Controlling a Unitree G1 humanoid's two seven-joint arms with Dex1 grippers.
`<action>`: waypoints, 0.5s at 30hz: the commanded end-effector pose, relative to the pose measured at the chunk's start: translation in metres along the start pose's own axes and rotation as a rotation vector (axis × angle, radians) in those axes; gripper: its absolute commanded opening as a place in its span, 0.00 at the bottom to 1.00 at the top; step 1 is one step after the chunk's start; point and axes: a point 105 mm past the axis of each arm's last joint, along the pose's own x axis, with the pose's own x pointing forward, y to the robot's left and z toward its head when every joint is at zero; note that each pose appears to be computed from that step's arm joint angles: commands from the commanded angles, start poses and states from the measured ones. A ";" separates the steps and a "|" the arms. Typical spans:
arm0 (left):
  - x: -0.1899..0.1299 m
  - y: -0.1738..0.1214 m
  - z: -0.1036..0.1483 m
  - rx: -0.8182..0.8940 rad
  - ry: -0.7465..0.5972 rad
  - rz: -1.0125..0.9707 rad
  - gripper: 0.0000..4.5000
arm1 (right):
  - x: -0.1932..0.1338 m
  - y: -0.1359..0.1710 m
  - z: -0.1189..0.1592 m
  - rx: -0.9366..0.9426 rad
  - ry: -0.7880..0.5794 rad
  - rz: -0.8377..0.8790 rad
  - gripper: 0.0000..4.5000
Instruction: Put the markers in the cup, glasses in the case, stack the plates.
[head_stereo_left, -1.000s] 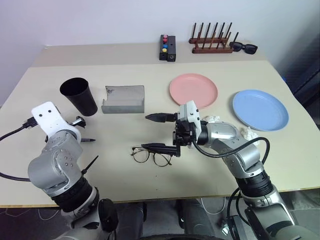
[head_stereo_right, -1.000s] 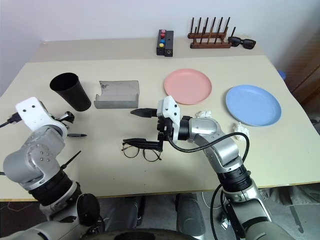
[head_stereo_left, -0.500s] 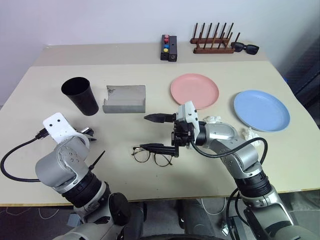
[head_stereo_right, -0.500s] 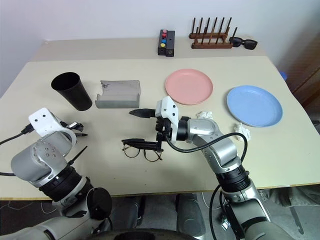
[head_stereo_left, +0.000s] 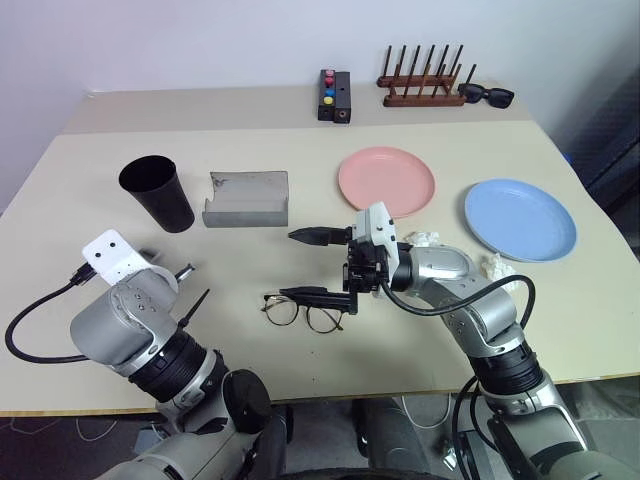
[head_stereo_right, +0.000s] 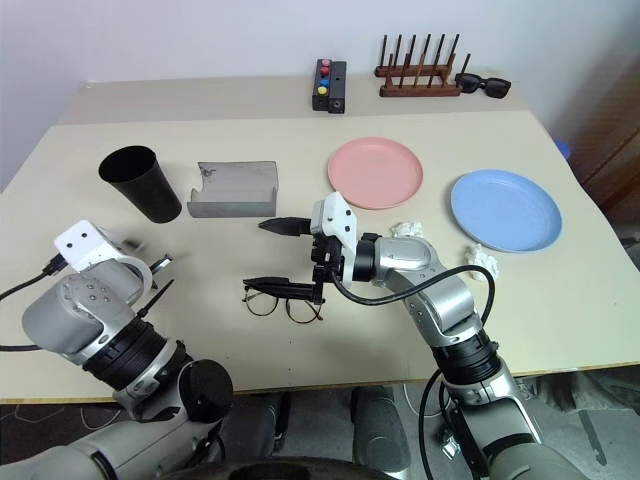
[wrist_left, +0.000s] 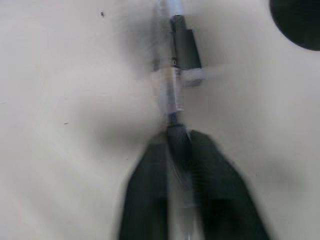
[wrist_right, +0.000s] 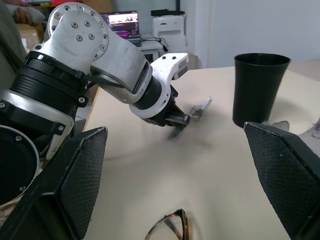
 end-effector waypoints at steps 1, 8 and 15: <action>0.003 0.021 0.003 -0.011 -0.007 0.120 0.01 | 0.001 0.004 0.011 -0.034 -0.031 0.012 1.00; 0.005 0.047 0.016 -0.029 -0.073 0.261 0.01 | 0.001 0.004 0.010 -0.030 -0.030 0.013 1.00; 0.007 0.063 0.030 -0.044 -0.160 0.323 0.01 | 0.002 0.003 0.010 -0.029 -0.031 0.018 1.00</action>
